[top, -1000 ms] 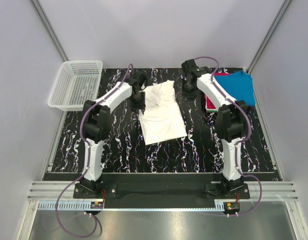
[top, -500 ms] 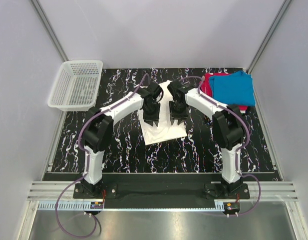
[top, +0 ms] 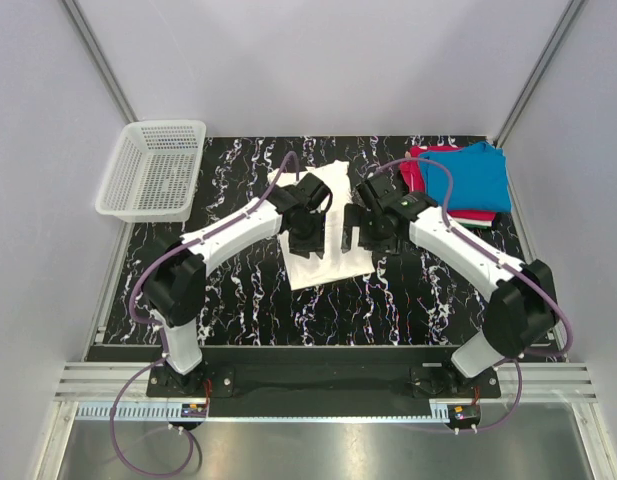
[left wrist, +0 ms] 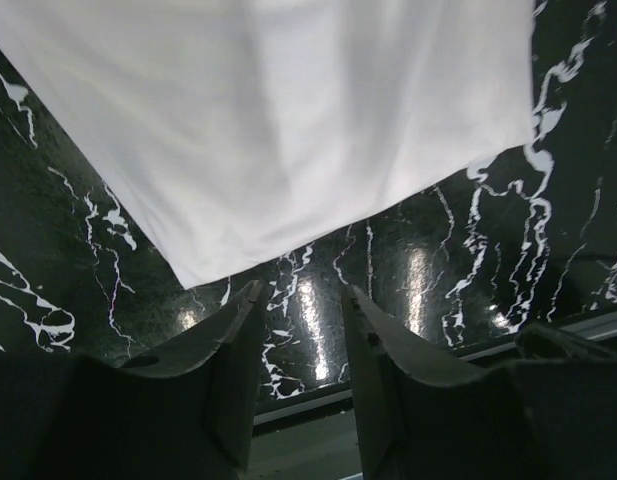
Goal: Fold and stack the t-shirts
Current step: Fold the tshirt
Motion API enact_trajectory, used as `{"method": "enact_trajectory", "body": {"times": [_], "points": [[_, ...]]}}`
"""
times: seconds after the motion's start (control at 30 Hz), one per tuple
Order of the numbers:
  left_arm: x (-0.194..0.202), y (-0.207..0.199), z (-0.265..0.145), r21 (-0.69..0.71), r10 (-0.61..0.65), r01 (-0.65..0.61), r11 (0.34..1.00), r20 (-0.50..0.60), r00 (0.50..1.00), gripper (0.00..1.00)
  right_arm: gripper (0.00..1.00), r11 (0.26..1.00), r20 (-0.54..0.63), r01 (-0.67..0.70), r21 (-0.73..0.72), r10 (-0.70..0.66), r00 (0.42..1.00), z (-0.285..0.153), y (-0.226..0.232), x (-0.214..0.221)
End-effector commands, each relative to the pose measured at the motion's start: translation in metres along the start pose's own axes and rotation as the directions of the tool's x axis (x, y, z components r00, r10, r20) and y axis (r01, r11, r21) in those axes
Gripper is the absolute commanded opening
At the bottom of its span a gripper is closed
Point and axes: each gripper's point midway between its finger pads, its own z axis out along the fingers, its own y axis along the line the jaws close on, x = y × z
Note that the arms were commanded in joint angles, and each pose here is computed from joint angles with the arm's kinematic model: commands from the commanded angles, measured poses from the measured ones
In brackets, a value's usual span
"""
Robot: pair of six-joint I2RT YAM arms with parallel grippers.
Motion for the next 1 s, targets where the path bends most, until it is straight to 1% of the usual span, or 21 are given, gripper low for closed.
{"method": "enact_trajectory", "body": {"times": [0.0,0.03,0.07,0.1,0.13,0.2,0.27,0.33,0.43,0.47,0.63,0.77,0.9,0.97], "points": [[-0.038,-0.015,-0.015,0.035,0.008,-0.012,0.999,0.120,0.993,0.42,1.00,0.999,0.175,-0.003,-0.050,0.012,0.984,-0.013,0.010,-0.037],[-0.039,-0.015,-0.012,0.031,0.016,-0.020,0.999,0.114,0.993,0.42,1.00,0.998,0.174,0.013,-0.069,-0.001,0.985,-0.011,0.014,-0.037],[-0.047,-0.015,-0.013,0.012,0.029,-0.031,0.999,0.139,0.990,0.42,0.99,0.997,0.167,0.026,-0.068,-0.014,0.986,-0.006,0.016,-0.039],[-0.049,-0.012,-0.012,-0.001,0.033,-0.033,0.999,0.137,0.990,0.42,0.97,0.996,0.133,0.058,-0.061,-0.049,0.990,0.008,0.019,-0.038],[-0.050,-0.009,-0.004,-0.019,0.034,-0.032,0.999,0.128,0.991,0.42,0.91,0.997,0.114,0.067,-0.048,-0.061,0.992,0.016,0.019,-0.038],[-0.056,-0.005,0.000,-0.029,0.017,-0.014,0.999,0.127,0.992,0.41,0.83,0.995,0.078,0.094,-0.027,-0.091,0.993,0.034,0.021,-0.040],[-0.057,0.000,0.005,-0.045,0.006,-0.001,0.999,0.122,0.993,0.41,0.72,0.994,0.079,0.107,-0.015,-0.105,0.991,0.040,0.023,-0.045],[-0.058,0.004,0.009,-0.062,0.013,-0.006,0.998,0.116,0.993,0.40,0.68,0.991,0.102,0.135,0.001,-0.135,0.986,0.043,0.024,-0.057],[-0.062,0.014,0.015,-0.093,0.003,0.007,0.996,0.110,0.994,0.40,0.78,0.986,0.087,0.165,0.024,-0.166,0.982,0.057,0.019,-0.066],[-0.065,0.018,0.019,-0.100,-0.005,0.015,0.995,0.102,0.995,0.40,0.79,0.986,0.058,0.161,0.034,-0.162,0.985,0.069,0.013,-0.066],[-0.063,0.026,0.033,-0.117,-0.017,0.025,0.993,0.068,0.998,0.40,0.82,0.988,0.007,0.151,0.039,-0.151,0.988,0.088,0.002,-0.064],[-0.051,0.034,0.043,-0.142,-0.025,0.030,0.989,0.035,0.999,0.40,0.83,0.987,-0.061,0.156,0.032,-0.154,0.986,0.101,-0.004,-0.045],[-0.040,0.042,0.051,-0.165,-0.039,0.041,0.986,0.014,0.999,0.40,0.82,0.989,-0.097,0.144,0.035,-0.141,0.985,0.109,-0.011,-0.029],[-0.032,0.043,0.056,-0.166,-0.048,0.047,0.985,-0.002,0.999,0.40,0.82,0.990,-0.126,0.142,0.011,-0.139,0.982,0.112,-0.010,-0.020]]}}
